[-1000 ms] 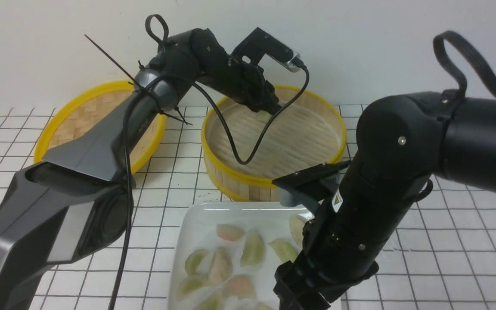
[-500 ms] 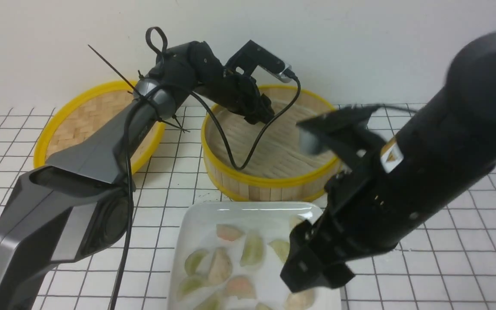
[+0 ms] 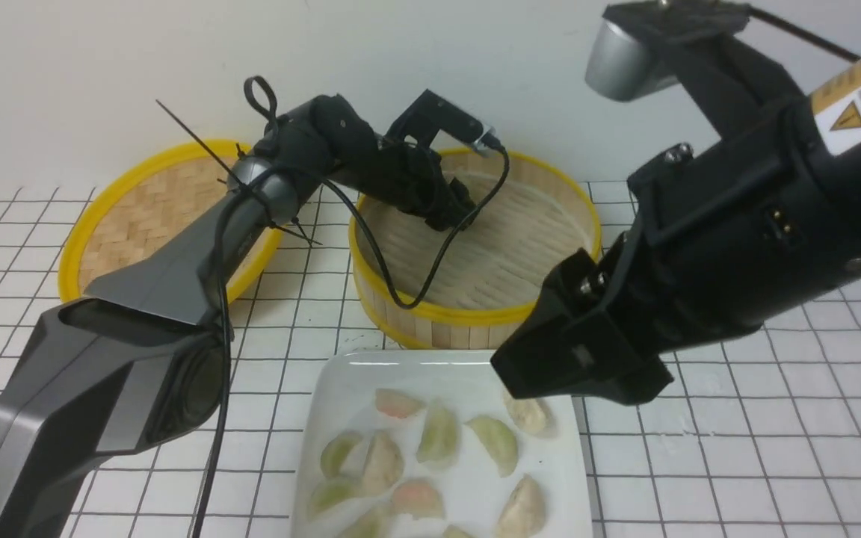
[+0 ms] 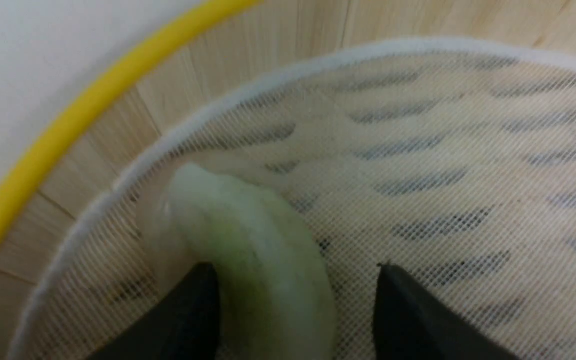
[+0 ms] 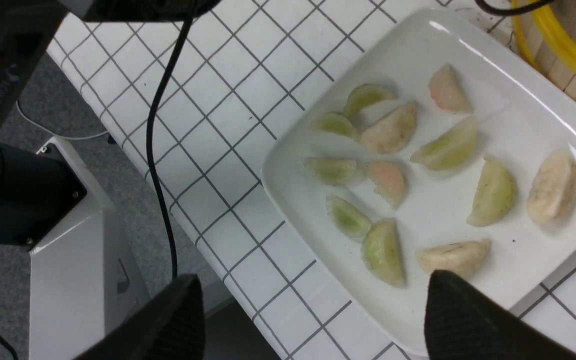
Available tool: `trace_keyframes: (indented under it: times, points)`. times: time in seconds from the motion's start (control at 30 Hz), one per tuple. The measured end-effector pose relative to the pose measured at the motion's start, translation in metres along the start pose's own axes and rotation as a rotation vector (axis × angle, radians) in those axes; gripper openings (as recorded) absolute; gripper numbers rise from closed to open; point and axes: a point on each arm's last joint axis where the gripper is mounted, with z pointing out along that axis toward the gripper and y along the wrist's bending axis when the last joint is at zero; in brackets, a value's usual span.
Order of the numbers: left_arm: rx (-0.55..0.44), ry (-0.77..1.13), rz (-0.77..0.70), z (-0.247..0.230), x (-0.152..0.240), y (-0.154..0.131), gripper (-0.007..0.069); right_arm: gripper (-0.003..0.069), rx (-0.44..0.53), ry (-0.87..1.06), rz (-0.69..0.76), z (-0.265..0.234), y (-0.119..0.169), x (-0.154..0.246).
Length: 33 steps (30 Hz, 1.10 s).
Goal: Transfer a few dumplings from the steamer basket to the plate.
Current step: Use the left arm to grab a dumpling from the steamer
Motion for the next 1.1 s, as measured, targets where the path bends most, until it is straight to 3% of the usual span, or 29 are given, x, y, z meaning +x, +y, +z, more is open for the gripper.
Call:
trace_keyframes:
  times: [0.13, 0.23, 0.27, 0.53, 0.73, 0.93, 1.1]
  points:
    - [0.004, -0.009, 0.029, 0.002, 0.001, 0.000, 0.0356, 0.0532, 0.000, 0.002, 0.003, 0.000, 0.000, 0.000]
    - [0.007, -0.015, 0.046, 0.003, 0.001, 0.000, 0.0283, 0.0532, 0.009, 0.002, 0.002, 0.000, -0.001, 0.000]
    - [0.007, -0.019, 0.058, 0.004, 0.001, 0.000, 0.0213, 0.0532, 0.015, 0.002, 0.000, 0.000, -0.001, 0.000]
    - [0.033, 0.011, -0.019, -0.010, -0.003, 0.002, 0.0214, 0.0532, 0.025, 0.003, -0.004, 0.000, -0.002, 0.000]
    - [0.074, 0.054, -0.090, -0.062, -0.028, 0.008, 0.0193, 0.0532, 0.027, 0.003, -0.005, 0.000, -0.002, 0.000]
    - [0.131, 0.093, -0.084, -0.124, -0.062, -0.008, 0.0193, 0.0532, 0.039, 0.003, -0.010, 0.000, -0.003, 0.000]
    - [0.014, 0.074, -0.181, -0.183, -0.095, -0.019, 0.0193, 0.0532, 0.117, 0.009, -0.043, -0.001, -0.011, 0.001]
